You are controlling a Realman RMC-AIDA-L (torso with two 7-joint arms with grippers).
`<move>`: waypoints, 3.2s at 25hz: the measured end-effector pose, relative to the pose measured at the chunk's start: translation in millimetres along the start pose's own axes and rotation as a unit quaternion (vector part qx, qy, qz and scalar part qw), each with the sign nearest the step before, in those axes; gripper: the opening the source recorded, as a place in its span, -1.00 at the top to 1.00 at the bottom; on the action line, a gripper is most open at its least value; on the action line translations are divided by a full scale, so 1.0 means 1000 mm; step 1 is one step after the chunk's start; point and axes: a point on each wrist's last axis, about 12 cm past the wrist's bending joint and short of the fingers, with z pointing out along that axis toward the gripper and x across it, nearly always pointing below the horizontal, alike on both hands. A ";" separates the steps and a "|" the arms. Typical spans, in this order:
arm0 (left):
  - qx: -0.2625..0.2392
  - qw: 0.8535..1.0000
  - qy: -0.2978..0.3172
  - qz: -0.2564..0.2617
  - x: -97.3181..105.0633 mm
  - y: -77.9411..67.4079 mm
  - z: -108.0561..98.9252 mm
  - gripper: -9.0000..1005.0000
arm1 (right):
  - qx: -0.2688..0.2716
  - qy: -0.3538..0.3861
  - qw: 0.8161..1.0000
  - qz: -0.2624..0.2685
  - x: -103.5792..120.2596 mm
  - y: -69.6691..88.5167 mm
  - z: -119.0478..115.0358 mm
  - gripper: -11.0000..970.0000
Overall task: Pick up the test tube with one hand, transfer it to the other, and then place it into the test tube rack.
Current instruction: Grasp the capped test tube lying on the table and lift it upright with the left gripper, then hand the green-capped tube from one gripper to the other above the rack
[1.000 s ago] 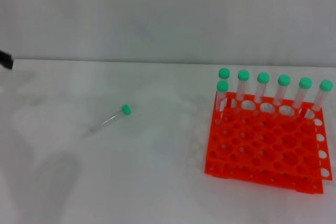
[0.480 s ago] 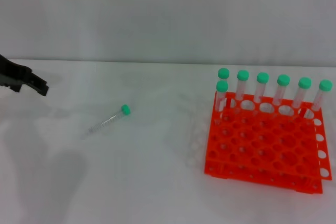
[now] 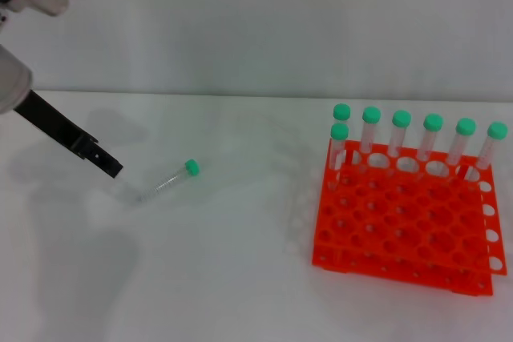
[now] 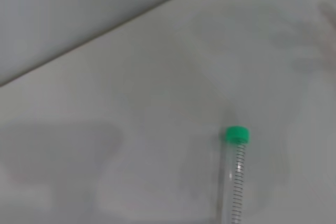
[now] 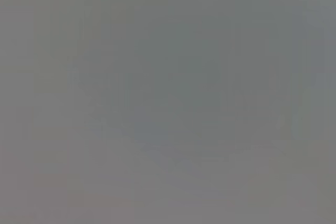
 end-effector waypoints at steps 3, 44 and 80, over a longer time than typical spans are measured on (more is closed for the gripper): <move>-0.004 1.000 0.013 0.018 -0.001 -0.004 0.008 -0.51 | 0.000 0.001 1.000 0.000 0.000 0.000 0.000 -0.77; -0.054 0.989 0.027 0.133 0.001 -0.036 0.084 -0.47 | -0.002 0.006 1.000 0.000 0.002 0.001 -0.001 -0.77; -0.055 0.974 -0.148 0.160 -0.041 -0.053 0.088 0.60 | -0.004 0.002 1.000 0.007 0.001 0.000 -0.003 -0.78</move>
